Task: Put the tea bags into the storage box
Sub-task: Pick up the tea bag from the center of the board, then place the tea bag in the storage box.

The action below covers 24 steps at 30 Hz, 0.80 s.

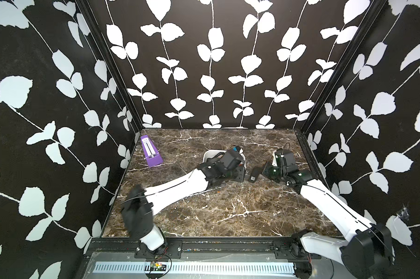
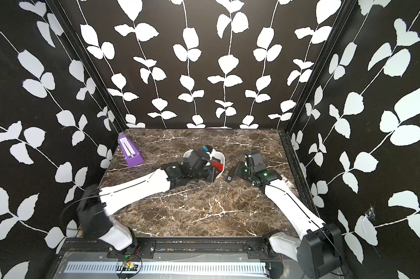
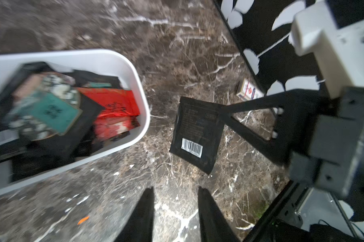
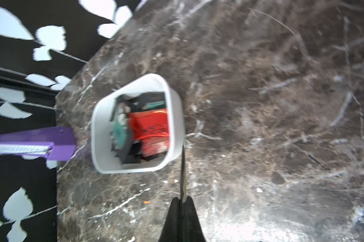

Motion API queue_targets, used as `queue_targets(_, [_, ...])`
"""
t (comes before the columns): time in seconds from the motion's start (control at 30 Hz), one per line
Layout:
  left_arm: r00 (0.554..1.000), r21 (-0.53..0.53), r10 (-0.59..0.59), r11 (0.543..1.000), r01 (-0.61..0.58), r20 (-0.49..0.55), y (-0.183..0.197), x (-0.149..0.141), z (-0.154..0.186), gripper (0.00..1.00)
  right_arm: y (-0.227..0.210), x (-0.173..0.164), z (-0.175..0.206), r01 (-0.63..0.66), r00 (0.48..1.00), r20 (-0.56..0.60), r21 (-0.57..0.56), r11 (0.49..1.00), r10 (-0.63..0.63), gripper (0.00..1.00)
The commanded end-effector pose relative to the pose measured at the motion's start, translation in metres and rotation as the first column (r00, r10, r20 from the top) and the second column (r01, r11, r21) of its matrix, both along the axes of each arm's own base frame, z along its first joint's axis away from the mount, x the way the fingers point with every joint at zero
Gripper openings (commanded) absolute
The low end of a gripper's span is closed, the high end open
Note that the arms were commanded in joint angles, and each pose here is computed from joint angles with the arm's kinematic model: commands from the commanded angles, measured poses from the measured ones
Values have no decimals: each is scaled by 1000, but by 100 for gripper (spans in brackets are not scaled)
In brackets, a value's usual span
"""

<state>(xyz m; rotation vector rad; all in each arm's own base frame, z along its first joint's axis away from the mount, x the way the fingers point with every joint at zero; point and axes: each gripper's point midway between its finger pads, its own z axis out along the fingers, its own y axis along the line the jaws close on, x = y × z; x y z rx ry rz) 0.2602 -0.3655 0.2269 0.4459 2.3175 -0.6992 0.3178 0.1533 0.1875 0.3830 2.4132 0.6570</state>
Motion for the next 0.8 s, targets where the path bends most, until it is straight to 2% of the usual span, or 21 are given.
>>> queue_targets(0.0, [994, 120, 102, 987, -107, 40, 54, 1, -14, 43, 20, 10, 24, -43, 998, 37, -18, 999, 43, 0])
queue_targets(0.07, [982, 120, 175, 976, -182, 66, 82, 3, -10, 50, 36, 20, 32, -66, 996, 54, -11, 998, 67, 0])
queue_targets(0.17, [959, 117, 270, 953, -279, 89, 123, 3, -9, 55, 64, 38, 40, -105, 992, 67, -2, 995, 105, 0])
queue_targets(0.3, [936, 123, 331, 931, -344, 117, 155, -4, -11, 62, 109, 65, 53, -155, 983, 100, 25, 988, 152, 0])
queue_targets(0.5, [921, 122, 378, 914, -388, 95, 174, -14, -22, 72, 162, 105, 34, -181, 981, 80, 66, 981, 176, 0])
queue_targets(0.67, [914, 127, 392, 906, -403, 104, 181, -16, -24, 77, 168, 118, 1, -155, 988, 19, 37, 987, 154, 0])
queue_targets(0.7, [913, 132, 393, 905, -405, 107, 183, -16, -25, 82, 165, 117, -6, -149, 989, 4, 21, 989, 149, 0])
queue_targets(0.77, [910, 145, 399, 900, -412, 110, 185, -15, -26, 91, 156, 112, -19, -140, 990, -24, -17, 990, 139, 12])
